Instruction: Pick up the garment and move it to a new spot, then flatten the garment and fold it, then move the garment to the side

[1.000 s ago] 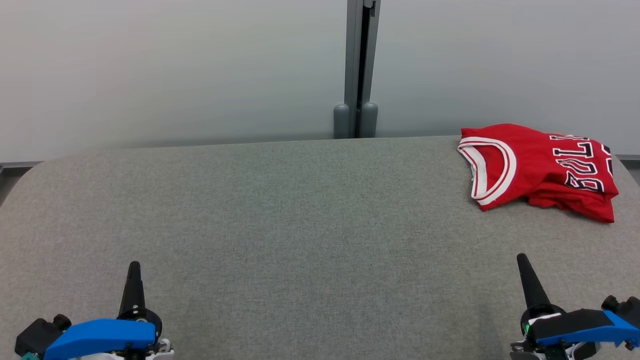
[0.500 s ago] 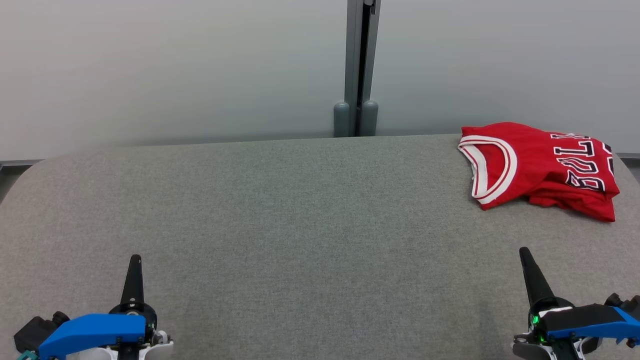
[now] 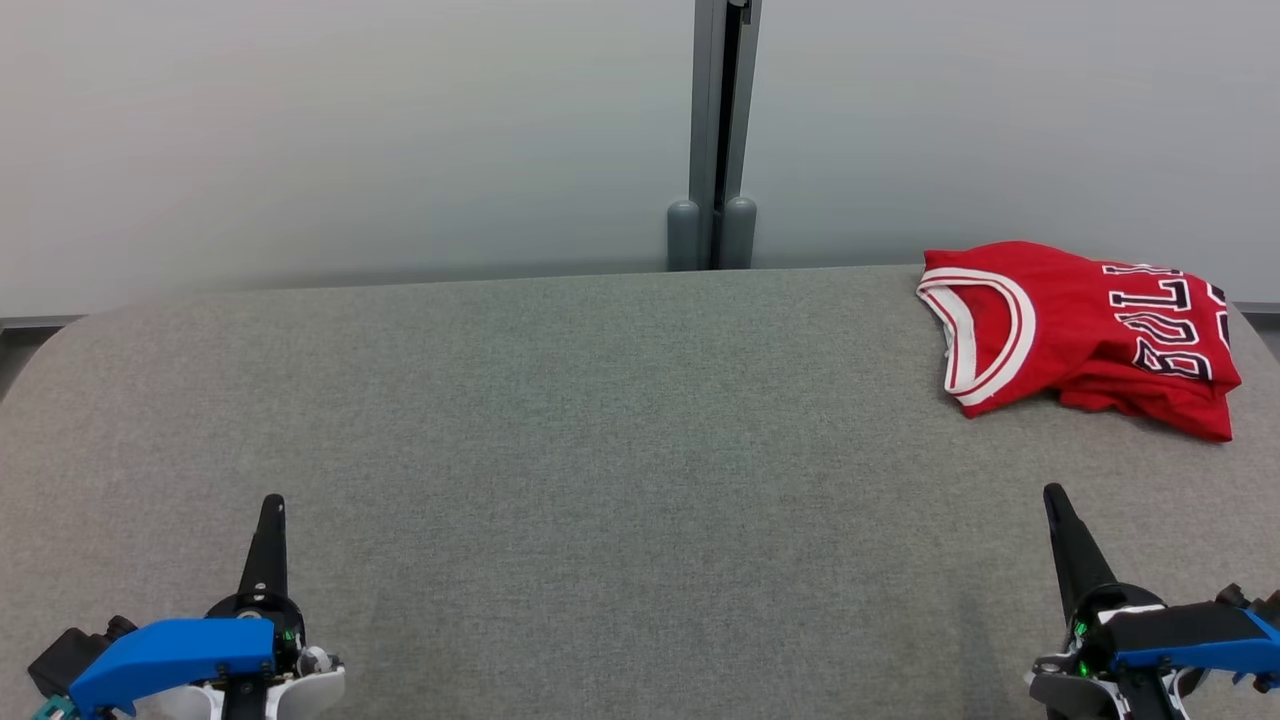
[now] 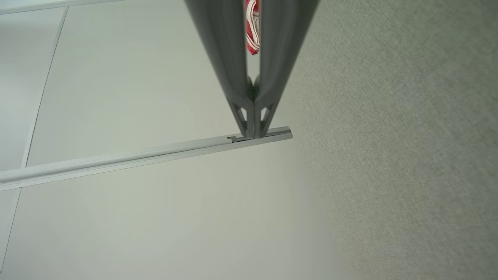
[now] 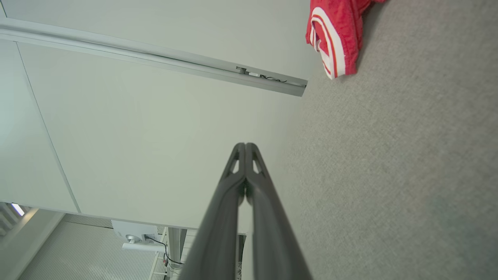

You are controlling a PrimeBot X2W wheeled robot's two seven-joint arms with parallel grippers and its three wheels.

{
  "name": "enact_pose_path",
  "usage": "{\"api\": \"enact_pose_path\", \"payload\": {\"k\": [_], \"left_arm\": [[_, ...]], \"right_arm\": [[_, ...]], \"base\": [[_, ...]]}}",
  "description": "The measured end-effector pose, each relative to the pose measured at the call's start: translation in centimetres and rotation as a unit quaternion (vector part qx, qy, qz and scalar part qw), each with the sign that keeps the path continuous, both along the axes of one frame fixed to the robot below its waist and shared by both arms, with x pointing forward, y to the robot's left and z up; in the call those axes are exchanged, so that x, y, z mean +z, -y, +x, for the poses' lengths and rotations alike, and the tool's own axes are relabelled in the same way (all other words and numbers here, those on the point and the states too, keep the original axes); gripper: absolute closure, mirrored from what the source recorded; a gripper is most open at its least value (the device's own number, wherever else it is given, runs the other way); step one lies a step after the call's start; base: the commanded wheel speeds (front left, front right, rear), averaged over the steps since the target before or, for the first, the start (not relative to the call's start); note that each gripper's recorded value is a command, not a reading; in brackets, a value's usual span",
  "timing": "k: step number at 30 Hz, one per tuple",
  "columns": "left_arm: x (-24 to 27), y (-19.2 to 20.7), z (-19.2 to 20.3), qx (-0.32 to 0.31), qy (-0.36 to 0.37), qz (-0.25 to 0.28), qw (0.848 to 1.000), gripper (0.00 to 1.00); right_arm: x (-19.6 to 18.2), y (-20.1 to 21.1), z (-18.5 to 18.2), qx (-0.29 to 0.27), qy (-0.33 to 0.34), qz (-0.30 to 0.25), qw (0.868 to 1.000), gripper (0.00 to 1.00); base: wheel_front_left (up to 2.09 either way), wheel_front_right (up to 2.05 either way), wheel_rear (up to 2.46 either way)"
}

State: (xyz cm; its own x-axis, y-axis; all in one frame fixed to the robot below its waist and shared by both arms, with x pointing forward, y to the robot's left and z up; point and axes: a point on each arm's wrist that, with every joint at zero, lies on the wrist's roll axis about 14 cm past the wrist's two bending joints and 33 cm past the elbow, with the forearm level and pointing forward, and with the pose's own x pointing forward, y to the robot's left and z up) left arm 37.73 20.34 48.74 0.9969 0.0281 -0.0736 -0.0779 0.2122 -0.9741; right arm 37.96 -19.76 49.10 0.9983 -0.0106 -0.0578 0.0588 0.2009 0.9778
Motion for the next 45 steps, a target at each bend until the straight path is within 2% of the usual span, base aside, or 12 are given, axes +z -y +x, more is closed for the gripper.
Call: {"api": "enact_pose_path", "payload": {"k": [30, 45], "left_arm": [[1.6, 0.4, 1.0, -0.009, 0.03, -0.109, 0.994, 1.0], [1.6, 0.4, 1.0, -0.009, 0.031, -0.109, 0.994, 1.0]], "right_arm": [[1.2, 0.1, 0.7, 0.002, 0.023, 0.103, 0.994, 1.0], [1.2, 0.1, 0.7, 0.002, 0.023, 0.104, 0.994, 1.0]], "base": [[0.0, 0.0, 0.0], [0.0, 0.0, 0.0]]}}
